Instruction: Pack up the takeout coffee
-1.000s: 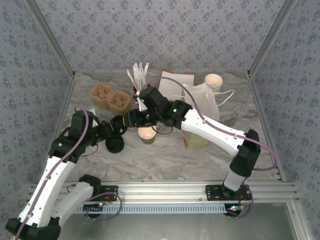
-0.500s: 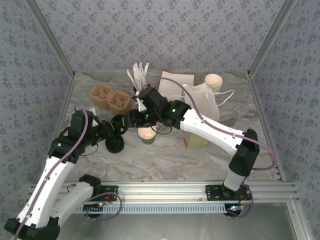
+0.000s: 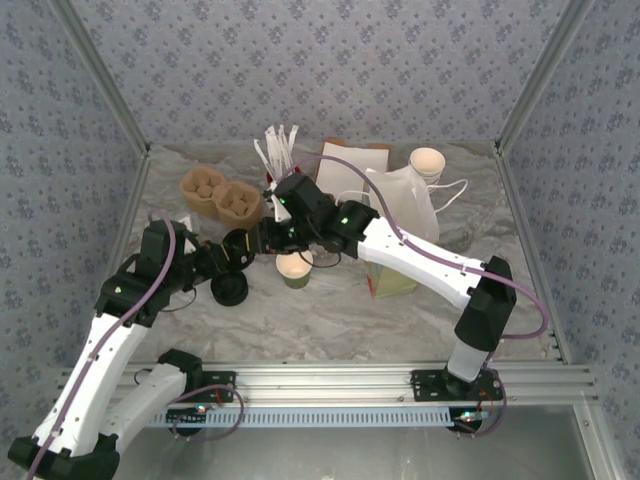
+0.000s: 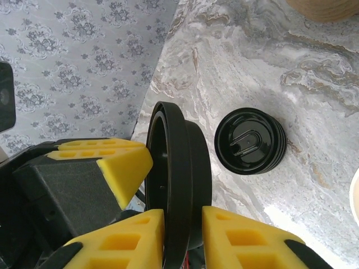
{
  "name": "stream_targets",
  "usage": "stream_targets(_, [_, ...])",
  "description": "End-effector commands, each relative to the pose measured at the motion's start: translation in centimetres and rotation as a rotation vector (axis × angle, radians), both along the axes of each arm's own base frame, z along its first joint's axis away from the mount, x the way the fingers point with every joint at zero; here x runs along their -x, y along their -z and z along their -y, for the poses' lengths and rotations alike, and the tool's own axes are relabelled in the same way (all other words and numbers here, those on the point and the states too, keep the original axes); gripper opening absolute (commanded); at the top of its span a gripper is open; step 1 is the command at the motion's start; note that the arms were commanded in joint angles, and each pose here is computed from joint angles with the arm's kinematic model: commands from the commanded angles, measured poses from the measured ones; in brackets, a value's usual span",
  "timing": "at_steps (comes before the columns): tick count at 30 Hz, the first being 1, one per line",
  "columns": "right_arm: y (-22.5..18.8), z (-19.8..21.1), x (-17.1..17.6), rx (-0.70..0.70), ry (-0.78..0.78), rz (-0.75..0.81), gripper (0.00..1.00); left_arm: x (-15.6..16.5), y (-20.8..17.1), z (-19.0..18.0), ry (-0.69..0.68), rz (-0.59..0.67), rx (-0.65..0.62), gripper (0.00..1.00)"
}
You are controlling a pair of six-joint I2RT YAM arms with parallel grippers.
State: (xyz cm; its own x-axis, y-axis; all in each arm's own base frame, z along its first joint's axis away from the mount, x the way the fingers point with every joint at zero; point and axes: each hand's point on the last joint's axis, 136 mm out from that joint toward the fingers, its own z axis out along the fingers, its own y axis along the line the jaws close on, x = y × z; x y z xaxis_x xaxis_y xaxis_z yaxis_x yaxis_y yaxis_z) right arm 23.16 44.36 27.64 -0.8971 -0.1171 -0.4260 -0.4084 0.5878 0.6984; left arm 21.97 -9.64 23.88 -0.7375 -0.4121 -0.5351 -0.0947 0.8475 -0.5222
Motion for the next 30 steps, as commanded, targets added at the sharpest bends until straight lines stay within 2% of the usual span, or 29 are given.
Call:
stream_targets(1, [0.0, -0.4, 0.2, -0.013, -0.013, -0.005, 0.18, 0.2, -2.1, 0.6, 0.024, 0.053, 0.046, 0.14])
stream_targets(3, [0.1, -0.2, 0.0, -0.010, -0.008, -0.008, 0.14, 0.2, -2.3, 0.8, 0.029, 0.062, 0.052, 0.14])
stream_targets(5, [0.2, 0.0, -0.1, -0.007, -0.004, -0.010, 0.11, 0.1, -2.7, 0.9, 0.040, 0.080, 0.060, 0.18])
stream_targets(9, [0.0, 0.7, -0.4, 0.001, 0.004, -0.009, 0.10, 0.0, -3.8, 1.2, 0.081, 0.137, 0.047, 0.41])
stream_targets(11, [-0.4, 1.5, -0.6, 0.005, 0.014, -0.006, 0.09, -0.2, -4.7, 1.2, 0.122, 0.199, -0.002, 0.48])
stream_targets(21, [-3.4, 6.7, -0.7, 0.012, 0.034, -0.038, 0.10, -0.2, -12.4, 2.9, 0.346, 0.596, -0.216, 0.48])
stream_targets(30, [-6.4, 12.3, -0.1, -0.065, 0.065, -0.106, 0.10, 1.2, -14.1, 10.3, 0.652, 0.937, -0.536, 0.45])
